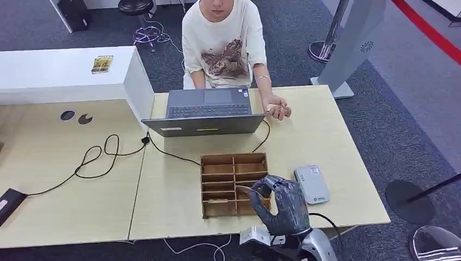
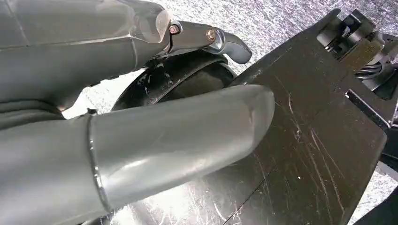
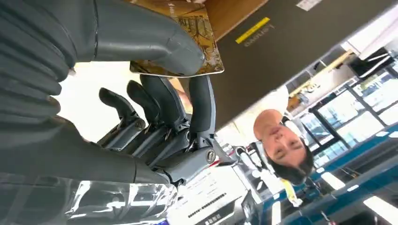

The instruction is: Pass the card to the sensor for recognition and then transmit it.

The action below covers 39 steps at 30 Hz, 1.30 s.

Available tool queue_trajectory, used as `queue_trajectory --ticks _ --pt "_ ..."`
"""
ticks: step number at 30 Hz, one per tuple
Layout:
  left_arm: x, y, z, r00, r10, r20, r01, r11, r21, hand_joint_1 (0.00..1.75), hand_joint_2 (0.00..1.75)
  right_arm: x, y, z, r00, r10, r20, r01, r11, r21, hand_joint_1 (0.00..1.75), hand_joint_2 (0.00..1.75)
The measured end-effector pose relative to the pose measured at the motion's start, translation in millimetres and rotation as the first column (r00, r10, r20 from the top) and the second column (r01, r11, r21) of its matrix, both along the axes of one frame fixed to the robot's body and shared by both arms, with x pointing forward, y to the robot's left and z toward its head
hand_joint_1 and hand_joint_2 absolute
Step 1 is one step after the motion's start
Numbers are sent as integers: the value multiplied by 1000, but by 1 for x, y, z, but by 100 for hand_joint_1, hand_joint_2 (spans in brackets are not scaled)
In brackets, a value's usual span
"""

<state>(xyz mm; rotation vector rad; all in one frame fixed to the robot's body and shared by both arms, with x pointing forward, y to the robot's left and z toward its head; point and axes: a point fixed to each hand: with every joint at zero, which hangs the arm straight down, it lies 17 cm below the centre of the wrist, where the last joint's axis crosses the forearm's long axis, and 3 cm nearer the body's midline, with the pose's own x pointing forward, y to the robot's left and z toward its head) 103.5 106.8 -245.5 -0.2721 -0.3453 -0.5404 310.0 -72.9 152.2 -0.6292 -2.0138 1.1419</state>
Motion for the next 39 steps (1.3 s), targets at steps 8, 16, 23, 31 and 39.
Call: queue_trajectory --ticks 8,16,23,31,39 --pt "0 0 0 1000 -7 0 7 1000 0 0 0 7 -8 26 997 5 71 -6 1000 10 175 175" --pt "-1 0 0 1000 -16 0 16 1000 1 0 0 21 -15 49 990 11 139 -11 1000 -2 175 175" --pt "-1 -1 0 1000 -25 1 25 1000 1 0 0 36 -18 66 983 20 184 -16 1000 -23 175 175" --pt "-2 -1 0 999 -39 1 39 999 1 0 0 67 -31 98 970 -11 242 22 999 -44 175 175" --pt "-2 -2 1 998 -57 -1 57 998 -1 0 0 114 -54 130 952 -87 294 120 988 -96 175 175"
